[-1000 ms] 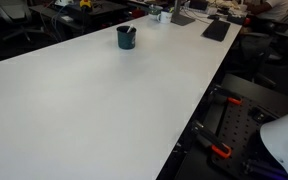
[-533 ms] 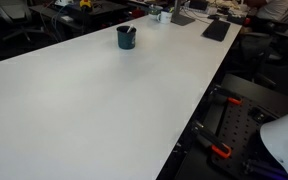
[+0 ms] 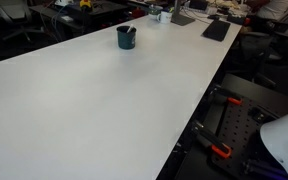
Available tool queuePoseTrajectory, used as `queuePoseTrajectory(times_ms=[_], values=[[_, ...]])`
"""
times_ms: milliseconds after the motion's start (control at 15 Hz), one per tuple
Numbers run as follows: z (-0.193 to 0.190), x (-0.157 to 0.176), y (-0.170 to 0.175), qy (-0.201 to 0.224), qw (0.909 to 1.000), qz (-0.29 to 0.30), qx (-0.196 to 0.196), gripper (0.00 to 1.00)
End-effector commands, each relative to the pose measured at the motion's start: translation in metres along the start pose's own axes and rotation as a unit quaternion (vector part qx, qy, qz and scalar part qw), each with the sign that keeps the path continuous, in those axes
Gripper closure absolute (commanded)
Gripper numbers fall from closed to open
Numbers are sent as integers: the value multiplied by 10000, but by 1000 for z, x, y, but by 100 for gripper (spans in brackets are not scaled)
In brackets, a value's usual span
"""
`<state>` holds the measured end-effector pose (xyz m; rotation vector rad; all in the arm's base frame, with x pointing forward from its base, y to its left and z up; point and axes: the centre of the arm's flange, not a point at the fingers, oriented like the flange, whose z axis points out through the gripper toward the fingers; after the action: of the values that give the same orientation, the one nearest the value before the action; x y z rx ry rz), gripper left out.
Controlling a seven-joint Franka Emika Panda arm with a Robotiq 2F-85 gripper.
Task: Remove the marker from the cup
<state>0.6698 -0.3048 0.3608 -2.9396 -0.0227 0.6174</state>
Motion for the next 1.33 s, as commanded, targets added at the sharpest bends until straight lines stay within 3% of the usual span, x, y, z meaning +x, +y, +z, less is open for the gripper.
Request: queuePoseTrajectory(times_ms=[0,400,800,1000,1067,1267], values=[[-3,33,14,50,9999,50,92,0],[15,70,38,136,9997,132,171,0],[5,89,53,475,9983,309,159,0],[0,88,54,389,9974,507,344,0],[49,37,29,444,9982,372,126,0],[49,37,29,459,9979,434,168,0]])
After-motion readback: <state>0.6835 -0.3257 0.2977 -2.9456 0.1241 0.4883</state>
